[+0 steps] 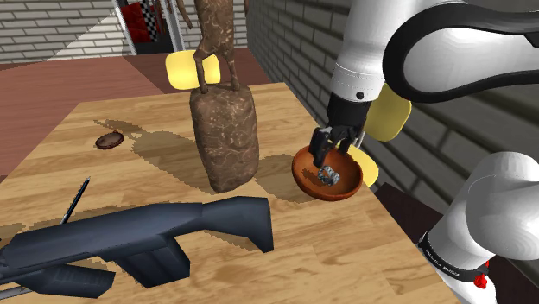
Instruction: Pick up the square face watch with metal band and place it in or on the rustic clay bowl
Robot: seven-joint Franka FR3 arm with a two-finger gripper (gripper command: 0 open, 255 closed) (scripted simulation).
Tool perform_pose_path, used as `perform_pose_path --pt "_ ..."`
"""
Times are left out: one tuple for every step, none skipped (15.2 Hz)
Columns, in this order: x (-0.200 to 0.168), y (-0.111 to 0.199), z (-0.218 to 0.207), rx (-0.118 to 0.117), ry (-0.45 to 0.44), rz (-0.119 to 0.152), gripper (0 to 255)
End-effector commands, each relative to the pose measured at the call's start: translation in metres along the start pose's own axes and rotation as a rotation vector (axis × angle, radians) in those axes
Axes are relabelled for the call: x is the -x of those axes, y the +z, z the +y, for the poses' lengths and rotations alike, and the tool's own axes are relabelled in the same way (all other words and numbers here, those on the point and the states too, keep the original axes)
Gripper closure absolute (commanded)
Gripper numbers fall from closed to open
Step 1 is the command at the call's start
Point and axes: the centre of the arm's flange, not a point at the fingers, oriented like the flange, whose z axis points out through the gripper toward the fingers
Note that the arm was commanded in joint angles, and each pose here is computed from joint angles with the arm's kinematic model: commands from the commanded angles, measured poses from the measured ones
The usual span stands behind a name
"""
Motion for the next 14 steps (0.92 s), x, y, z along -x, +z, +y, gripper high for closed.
perform_pose_path --pt "0.0 0.0 0.0 0.0 0.0 0.0 0" --pt "0.0 0.0 0.0 0.0 0.0 0.0 0" --pt "0.0 -0.013 0.0 0.0 0.0 0.0 0" --pt "0.0 -0.026 0.0 0.0 0.0 0.0 0" --pt "0.0 -0.04 0.0 0.0 0.0 0.0 0" --pt "0.0 -0.05 0.0 0.0 0.0 0.0 0" --pt "0.0 -0.05 0.0 0.0 0.0 0.0 0" --pt "0.0 -0.05 0.0 0.0 0.0 0.0 0" --pt "0.0 -0.05 0.0 0.0 0.0 0.0 0" --pt "0.0 -0.05 0.0 0.0 0.0 0.0 0" --pt "0.0 -0.05 0.0 0.0 0.0 0.0 0" --pt "0.0 -0.05 0.0 0.0 0.0 0.0 0" --pt "0.0 -0.05 0.0 0.0 0.0 0.0 0" --pt "0.0 -0.05 0.0 0.0 0.0 0.0 0"
